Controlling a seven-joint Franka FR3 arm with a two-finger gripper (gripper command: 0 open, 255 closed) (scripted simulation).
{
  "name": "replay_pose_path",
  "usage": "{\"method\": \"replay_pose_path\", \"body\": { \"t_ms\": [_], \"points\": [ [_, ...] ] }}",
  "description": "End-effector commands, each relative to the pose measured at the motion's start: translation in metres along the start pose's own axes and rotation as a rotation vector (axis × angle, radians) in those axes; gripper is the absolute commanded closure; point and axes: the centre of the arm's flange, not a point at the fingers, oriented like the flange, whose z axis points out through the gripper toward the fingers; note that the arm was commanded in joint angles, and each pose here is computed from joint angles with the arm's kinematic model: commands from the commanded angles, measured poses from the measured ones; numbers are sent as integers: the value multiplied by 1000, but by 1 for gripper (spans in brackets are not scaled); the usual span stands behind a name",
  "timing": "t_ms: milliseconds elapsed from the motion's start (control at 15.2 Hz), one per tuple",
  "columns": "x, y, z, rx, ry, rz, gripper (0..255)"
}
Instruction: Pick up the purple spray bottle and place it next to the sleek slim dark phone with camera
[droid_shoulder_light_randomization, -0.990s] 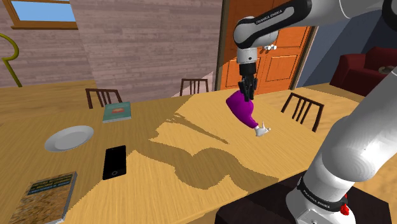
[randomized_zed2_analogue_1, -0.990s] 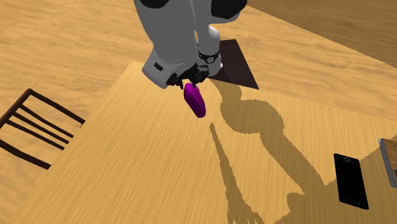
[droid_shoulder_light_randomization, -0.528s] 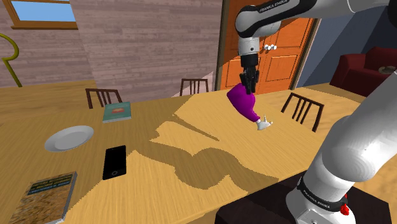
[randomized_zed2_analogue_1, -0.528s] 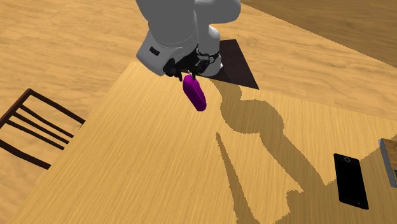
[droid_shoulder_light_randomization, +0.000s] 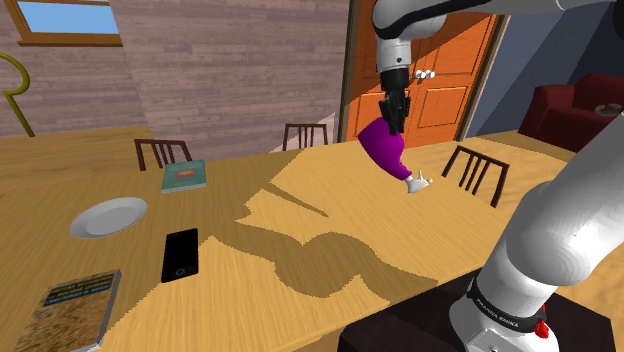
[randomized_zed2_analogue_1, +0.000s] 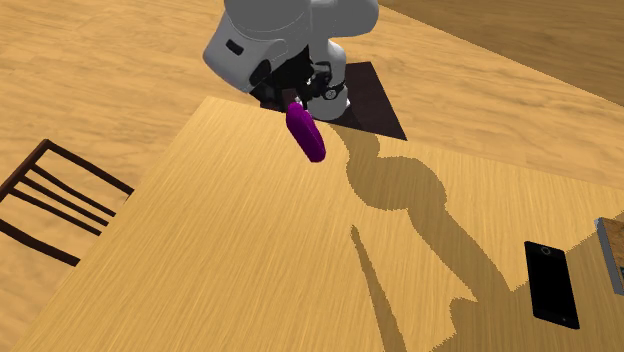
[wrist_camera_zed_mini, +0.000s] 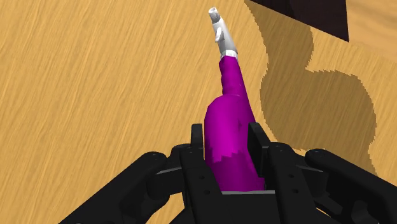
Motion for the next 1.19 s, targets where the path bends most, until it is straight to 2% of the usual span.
{"method": "replay_pose_path", "body": {
  "t_ms": [0,924,1122],
  "points": [
    [-4,0,-10,0,0,0,255],
    [-26,-6,-80,0,0,0,255],
    [-19,-30,-75,0,0,0,255]
  ]
}}
